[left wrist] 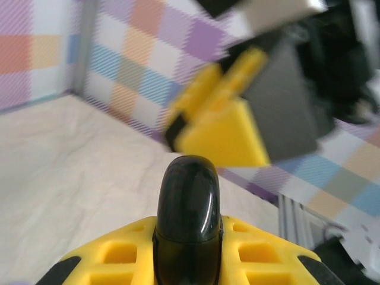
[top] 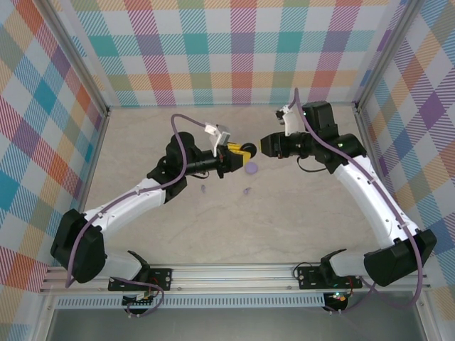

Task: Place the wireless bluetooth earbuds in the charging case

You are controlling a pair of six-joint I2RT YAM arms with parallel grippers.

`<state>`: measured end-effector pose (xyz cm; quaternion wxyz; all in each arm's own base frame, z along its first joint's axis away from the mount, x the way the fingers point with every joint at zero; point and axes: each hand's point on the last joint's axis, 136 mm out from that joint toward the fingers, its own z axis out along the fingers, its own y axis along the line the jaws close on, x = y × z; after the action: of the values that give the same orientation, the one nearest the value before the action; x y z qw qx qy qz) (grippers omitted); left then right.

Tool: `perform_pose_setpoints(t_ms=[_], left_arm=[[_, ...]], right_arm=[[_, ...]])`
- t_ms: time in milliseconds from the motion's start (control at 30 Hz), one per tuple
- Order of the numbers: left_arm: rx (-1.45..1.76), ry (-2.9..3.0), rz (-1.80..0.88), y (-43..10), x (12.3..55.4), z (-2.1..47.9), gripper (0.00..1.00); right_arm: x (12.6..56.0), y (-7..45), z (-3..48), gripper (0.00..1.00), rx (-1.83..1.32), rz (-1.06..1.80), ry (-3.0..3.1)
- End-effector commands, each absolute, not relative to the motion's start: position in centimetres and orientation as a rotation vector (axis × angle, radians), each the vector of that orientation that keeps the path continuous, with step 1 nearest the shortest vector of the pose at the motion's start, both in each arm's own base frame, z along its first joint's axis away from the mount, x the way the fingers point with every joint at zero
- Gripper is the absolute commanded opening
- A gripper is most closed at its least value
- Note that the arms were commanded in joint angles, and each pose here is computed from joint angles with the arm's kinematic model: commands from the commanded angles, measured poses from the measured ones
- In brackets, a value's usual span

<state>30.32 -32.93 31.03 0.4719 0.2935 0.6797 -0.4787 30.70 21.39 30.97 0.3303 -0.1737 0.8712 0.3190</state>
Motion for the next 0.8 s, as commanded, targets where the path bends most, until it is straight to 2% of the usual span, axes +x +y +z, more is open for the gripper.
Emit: perform_pose_setpoints(t_ms=[0, 233, 467, 767], left_arm=[[0.431, 1.897, -1.036, -29.8, 35.5, 28.2, 0.0], [0.207, 2.327, -0.823, -25.7, 39.6, 19.6, 0.0], [0.128, 2.617, -0.862, -25.2, 41.3, 11.2, 0.0], [0.041, 2.759, -0.909, -25.3, 42.2, 5.0, 0.0]], right_arm=[[31.0, 18.5, 29.8, 0.37, -0.362, 0.618, 2.346], [30.1, 18.2, 28.5, 0.38, -0.369, 0.615, 2.375], [30.0, 18.2, 26.0, 0.39, -0.367, 0.607, 2.434], [30.0, 18.3, 24.5, 0.4, -0.367, 0.611, 2.473]])
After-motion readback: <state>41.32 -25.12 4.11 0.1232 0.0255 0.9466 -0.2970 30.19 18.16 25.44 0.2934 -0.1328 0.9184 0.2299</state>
